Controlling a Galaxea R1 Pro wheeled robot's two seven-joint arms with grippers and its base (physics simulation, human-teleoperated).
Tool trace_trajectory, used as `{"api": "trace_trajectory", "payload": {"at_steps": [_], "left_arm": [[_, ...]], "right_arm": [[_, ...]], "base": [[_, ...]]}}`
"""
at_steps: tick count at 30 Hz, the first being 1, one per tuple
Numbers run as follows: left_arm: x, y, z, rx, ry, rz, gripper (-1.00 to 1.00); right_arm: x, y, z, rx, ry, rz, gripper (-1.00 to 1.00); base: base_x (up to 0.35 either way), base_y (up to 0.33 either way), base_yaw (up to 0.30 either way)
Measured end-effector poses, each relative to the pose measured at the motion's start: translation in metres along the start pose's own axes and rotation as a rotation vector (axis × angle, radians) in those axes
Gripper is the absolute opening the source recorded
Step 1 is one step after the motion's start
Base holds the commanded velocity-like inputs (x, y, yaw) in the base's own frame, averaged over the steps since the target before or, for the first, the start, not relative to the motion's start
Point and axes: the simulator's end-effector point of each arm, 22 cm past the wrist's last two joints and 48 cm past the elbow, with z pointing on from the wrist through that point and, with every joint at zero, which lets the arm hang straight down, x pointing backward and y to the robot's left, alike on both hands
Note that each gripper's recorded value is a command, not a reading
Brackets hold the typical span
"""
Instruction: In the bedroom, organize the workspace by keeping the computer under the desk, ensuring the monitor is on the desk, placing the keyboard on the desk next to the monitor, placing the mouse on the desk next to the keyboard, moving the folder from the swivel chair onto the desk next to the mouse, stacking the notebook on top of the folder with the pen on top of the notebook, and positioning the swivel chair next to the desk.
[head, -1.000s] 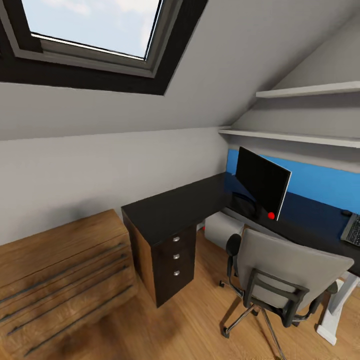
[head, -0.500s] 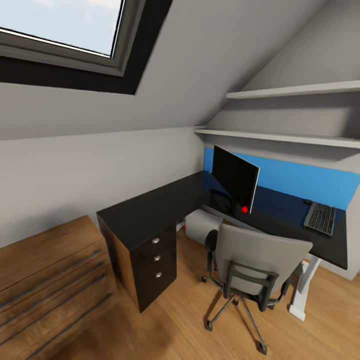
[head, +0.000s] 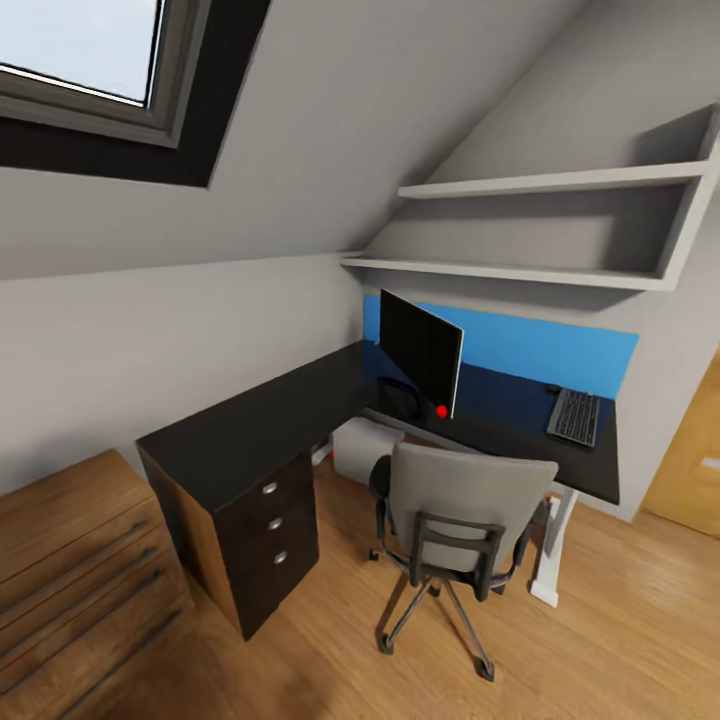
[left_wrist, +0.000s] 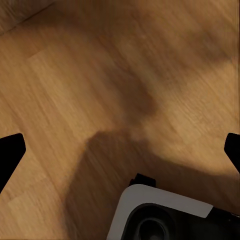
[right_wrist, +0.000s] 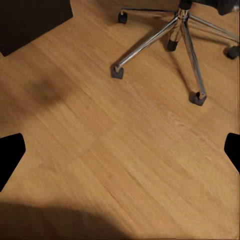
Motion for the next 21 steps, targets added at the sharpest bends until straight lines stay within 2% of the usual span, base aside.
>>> {"api": "trace_trajectory", "payload": {"at_steps": [21], "left_arm": [[0.0004, -0.0011, -0.0001, 0.001, 0.001, 0.0, 1.0]], "right_arm": [[-0.0014, -0.0007, 0.0001, 0.001, -0.006, -0.001, 1.0]], "base": [[0.0, 0.0, -0.298]]}}
